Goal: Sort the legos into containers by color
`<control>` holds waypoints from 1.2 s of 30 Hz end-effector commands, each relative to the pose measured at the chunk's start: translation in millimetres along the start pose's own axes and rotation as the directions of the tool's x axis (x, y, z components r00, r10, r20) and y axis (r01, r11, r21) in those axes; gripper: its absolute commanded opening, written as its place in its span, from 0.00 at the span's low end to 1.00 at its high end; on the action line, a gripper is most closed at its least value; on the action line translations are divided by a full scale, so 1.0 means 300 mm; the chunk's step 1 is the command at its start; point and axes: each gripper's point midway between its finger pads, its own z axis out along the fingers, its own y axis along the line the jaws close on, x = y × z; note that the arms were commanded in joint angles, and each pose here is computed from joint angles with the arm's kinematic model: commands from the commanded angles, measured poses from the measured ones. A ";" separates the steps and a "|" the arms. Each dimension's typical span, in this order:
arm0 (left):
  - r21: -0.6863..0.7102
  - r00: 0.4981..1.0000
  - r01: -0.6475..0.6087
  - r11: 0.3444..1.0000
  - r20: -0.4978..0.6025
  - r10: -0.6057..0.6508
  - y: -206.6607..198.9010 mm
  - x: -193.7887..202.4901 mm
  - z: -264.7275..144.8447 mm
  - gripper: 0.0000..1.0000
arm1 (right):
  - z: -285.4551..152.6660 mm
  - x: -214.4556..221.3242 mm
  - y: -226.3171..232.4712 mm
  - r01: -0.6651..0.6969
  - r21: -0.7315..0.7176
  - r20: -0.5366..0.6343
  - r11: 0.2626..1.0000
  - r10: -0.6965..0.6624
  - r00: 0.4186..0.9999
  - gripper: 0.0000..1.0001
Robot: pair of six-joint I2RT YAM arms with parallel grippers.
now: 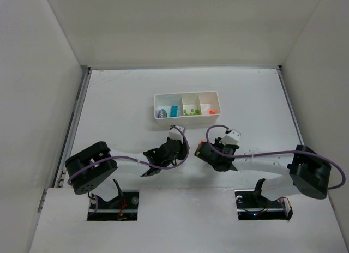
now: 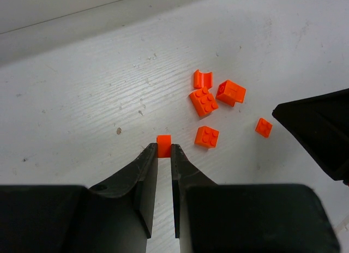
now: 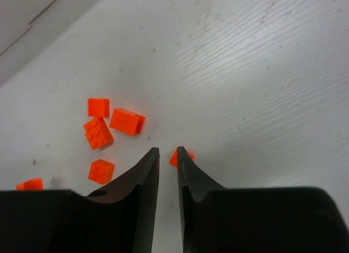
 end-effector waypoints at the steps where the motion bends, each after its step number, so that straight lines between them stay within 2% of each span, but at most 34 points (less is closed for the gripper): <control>1: 0.029 0.998 0.033 0.999 0.056 -0.035 -0.024 -0.058 -0.008 0.11 | -0.016 -0.010 0.027 0.033 -0.049 0.004 0.998 -0.032 0.999 0.28; 3: 0.030 0.998 0.033 0.999 0.059 -0.035 -0.027 -0.060 -0.010 0.11 | -0.015 -0.007 0.026 0.083 -0.052 0.003 0.995 -0.083 0.997 0.36; 5: 0.028 0.998 0.034 0.999 0.060 -0.036 -0.024 -0.062 -0.009 0.11 | -0.023 0.025 0.023 0.136 -0.062 -0.012 0.989 -0.137 0.990 0.49; 9: 0.028 0.998 0.034 0.999 0.058 -0.036 -0.025 -0.061 -0.008 0.11 | -0.009 0.065 0.017 0.213 -0.063 -0.034 0.975 -0.215 0.976 0.55; 16: 0.027 0.998 0.031 0.999 0.059 -0.033 -0.024 -0.061 -0.008 0.11 | 0.002 0.061 0.114 0.285 -0.187 0.012 0.940 -0.288 0.957 0.54; 30: 0.025 0.998 0.028 0.999 0.057 -0.030 -0.022 -0.057 -0.006 0.11 | 0.058 0.041 0.063 0.255 -0.136 0.001 0.957 -0.257 0.966 0.54; 36: 0.024 0.997 0.033 0.999 0.062 -0.035 -0.016 -0.063 -0.010 0.11 | 0.034 0.111 0.092 0.228 -0.198 -0.044 0.953 -0.241 0.969 0.51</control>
